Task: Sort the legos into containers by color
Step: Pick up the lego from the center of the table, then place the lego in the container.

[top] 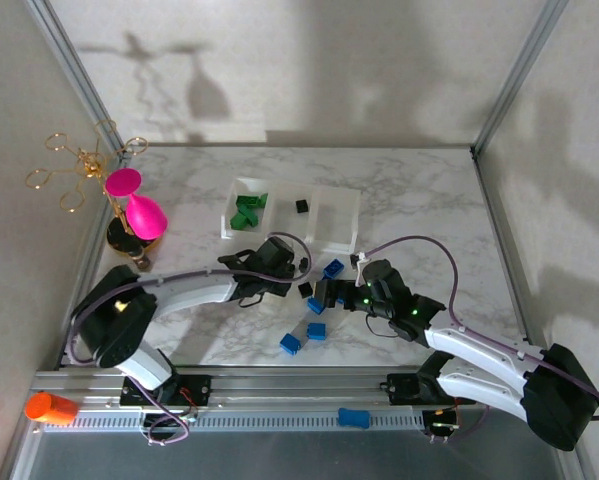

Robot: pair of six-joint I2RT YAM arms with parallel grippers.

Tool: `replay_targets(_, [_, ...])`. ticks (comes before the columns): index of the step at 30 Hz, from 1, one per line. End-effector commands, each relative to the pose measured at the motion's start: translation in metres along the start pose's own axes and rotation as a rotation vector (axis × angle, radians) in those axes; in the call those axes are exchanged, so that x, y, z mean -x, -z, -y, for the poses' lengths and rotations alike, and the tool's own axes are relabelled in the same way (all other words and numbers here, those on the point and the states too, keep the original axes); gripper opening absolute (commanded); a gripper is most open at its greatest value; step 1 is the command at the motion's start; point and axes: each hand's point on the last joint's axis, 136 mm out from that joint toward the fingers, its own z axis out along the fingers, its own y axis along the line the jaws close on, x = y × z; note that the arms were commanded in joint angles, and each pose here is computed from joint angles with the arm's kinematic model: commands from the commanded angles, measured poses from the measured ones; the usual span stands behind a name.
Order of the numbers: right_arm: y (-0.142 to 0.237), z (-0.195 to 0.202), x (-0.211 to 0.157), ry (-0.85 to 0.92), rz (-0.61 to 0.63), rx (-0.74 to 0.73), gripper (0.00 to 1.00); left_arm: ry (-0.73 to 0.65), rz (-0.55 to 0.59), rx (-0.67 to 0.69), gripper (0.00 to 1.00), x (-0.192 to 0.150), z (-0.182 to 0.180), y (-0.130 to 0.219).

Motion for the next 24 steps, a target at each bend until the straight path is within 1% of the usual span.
replay_targets(1, [0.005, -0.011, 0.021, -0.003, 0.053, 0.001, 0.99, 0.031, 0.073, 0.007, 0.34, 0.019, -0.002, 0.028])
replay_targets(4, [0.005, -0.008, 0.035, -0.032, 0.074, -0.021, 0.99, 0.063, 0.125, 0.010, 0.33, 0.048, -0.001, 0.040])
replay_targets(7, [0.007, -0.006, 0.048, -0.048, 0.109, -0.020, 0.99, 0.103, 0.148, 0.042, 0.31, 0.078, 0.001, 0.036])
replay_targets(11, [0.009, 0.004, 0.063, -0.064, 0.139, -0.050, 0.99, 0.157, 0.164, 0.117, 0.31, 0.114, -0.007, 0.016])
replay_targets(13, [0.012, 0.009, 0.070, -0.075, 0.158, -0.058, 0.99, 0.185, 0.178, 0.195, 0.31, 0.131, -0.019, 0.004])
replay_targets(15, [0.014, 0.009, 0.074, -0.073, 0.172, -0.053, 0.99, 0.206, 0.188, 0.208, 0.31, 0.144, -0.024, -0.009])
replay_targets(18, [0.015, 0.013, 0.075, -0.073, 0.174, -0.059, 0.99, 0.264, 0.203, 0.205, 0.31, 0.161, -0.033, -0.030])
replay_targets(21, [0.017, 0.015, 0.075, -0.072, 0.176, -0.061, 0.99, 0.262, 0.201, 0.275, 0.31, 0.172, -0.044, -0.050])
replay_targets(24, [0.017, 0.017, 0.075, -0.074, 0.179, -0.054, 0.99, 0.268, 0.190, 0.283, 0.32, 0.179, -0.048, -0.069])
